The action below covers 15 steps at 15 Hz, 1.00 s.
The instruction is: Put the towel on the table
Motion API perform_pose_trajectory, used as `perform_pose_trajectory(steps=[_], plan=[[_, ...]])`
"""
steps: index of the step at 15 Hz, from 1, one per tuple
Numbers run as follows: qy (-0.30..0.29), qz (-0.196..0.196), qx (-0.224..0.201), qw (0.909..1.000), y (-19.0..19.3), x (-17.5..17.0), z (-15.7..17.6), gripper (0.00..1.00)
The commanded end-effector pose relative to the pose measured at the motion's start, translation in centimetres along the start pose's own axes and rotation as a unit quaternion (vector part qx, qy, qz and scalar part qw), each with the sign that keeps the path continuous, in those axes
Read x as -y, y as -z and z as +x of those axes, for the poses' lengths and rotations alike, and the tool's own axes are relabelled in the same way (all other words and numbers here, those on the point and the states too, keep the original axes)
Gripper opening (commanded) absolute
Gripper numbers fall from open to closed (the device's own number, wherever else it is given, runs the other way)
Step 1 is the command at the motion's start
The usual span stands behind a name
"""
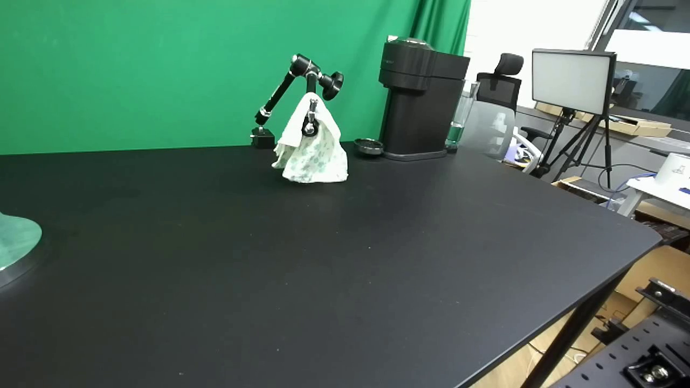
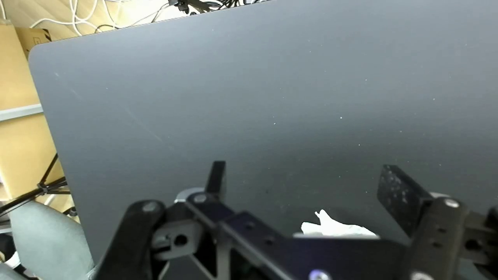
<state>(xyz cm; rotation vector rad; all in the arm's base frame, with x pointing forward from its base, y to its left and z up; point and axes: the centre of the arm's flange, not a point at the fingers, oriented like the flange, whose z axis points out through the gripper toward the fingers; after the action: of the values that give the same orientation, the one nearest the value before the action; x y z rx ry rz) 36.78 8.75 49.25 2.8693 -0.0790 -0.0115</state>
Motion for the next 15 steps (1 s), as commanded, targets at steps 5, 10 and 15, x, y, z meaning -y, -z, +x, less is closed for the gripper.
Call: perform_pose_trajectory(steps=[5, 10, 15], plan=[[-0.029, 0.013, -0.029, 0.9991, -1.4, -1.4, 3.4, 1.0], [-0.01, 0.047, -0.075, 0.996, -4.0, -3.0, 10.4, 1.0], [0.046, 0.07, -0.088, 0.9926, -6.4, -1.5, 16.0, 1.0]])
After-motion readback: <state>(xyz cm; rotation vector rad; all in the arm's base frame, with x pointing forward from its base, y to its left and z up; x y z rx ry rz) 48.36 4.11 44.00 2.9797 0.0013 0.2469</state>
